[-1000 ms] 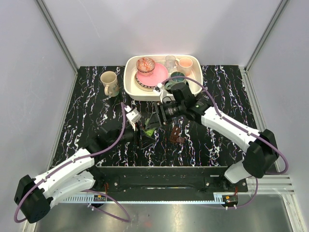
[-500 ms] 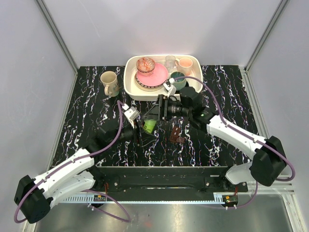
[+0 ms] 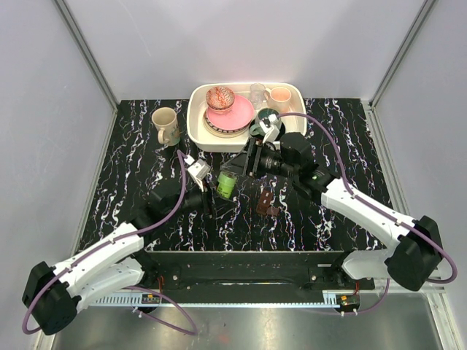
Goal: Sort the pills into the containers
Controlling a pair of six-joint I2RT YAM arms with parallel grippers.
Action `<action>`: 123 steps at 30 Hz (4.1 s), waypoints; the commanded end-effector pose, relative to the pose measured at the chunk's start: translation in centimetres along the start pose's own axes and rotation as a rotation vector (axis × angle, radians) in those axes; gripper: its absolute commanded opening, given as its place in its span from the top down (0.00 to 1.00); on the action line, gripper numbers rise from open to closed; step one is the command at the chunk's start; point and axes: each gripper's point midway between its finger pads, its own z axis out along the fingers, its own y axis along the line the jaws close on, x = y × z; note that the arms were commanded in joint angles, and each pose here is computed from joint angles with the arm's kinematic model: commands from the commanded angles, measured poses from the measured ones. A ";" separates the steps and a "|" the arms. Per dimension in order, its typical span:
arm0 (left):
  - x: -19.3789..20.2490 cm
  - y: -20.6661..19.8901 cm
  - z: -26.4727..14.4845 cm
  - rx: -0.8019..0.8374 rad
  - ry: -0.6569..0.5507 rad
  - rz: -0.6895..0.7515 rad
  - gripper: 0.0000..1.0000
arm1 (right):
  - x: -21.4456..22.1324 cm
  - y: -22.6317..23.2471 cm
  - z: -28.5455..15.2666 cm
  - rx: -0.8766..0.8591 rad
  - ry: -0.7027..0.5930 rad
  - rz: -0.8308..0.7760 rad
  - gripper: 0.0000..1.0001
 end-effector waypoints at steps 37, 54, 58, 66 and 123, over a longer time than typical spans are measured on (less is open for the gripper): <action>-3.5 -1.6 0.8 0.053 -0.119 0.015 1.00 | 2.4 -1.2 1.2 0.055 0.028 -0.003 0.47; -3.2 -9.5 -2.1 0.524 -0.151 0.009 1.00 | 4.8 6.4 -3.4 -0.388 0.100 -0.262 0.86; -3.3 -11.4 -3.3 0.628 -0.144 0.044 1.00 | 5.5 8.0 -4.9 -0.484 0.130 -0.319 0.84; -3.5 -12.2 -3.7 0.646 -0.125 0.084 1.00 | 4.3 6.9 -4.7 -0.383 0.060 -0.313 0.36; -3.9 -5.3 0.9 0.116 -0.035 0.080 1.00 | 0.1 2.1 -2.1 0.143 -0.152 -0.126 0.22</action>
